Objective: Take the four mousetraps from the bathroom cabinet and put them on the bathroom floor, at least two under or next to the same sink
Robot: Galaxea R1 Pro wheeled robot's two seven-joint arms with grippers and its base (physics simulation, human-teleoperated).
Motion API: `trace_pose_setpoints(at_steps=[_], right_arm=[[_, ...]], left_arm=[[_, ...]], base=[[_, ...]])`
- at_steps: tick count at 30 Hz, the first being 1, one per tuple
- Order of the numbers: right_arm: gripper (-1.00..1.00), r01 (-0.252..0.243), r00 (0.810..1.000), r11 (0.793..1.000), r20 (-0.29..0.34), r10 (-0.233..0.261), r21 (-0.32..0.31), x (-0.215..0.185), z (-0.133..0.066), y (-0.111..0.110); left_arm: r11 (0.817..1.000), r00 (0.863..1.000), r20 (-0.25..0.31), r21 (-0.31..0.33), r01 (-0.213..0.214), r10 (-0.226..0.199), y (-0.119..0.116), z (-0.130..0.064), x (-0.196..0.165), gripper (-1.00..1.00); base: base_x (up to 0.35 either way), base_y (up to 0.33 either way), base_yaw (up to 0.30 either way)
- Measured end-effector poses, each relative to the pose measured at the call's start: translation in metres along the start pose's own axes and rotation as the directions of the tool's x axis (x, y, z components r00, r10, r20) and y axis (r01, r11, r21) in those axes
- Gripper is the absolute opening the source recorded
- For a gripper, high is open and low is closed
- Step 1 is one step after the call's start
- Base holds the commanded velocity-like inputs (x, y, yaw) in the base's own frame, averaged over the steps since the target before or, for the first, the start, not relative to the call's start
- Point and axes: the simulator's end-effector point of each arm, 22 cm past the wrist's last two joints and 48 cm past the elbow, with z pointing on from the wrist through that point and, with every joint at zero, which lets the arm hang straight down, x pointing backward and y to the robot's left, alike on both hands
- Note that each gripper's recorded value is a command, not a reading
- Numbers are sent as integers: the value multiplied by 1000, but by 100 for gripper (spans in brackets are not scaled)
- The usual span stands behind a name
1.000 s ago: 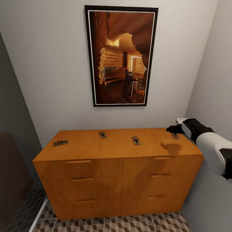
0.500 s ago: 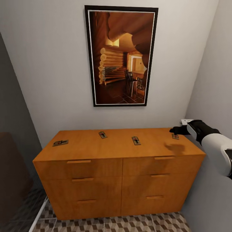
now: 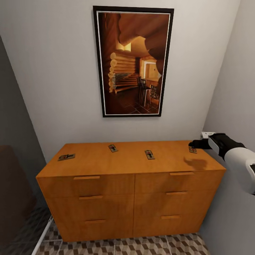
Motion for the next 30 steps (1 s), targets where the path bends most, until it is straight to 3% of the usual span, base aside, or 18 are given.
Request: trace_pose_setpoints(at_steps=[15, 30], right_arm=[[100, 1, 1000, 1000, 5, -1, 0, 6, 3, -2], [100, -10, 1000, 1000, 16, 9, 10, 12, 3, -25]], left_arm=[[1000, 1000, 0, 0, 0, 0, 0, 0, 0, 100], [1000, 1000, 0, 0, -1, 1, 0, 0, 0, 100]], base=[[0, 0, 0], [0, 0, 0]])
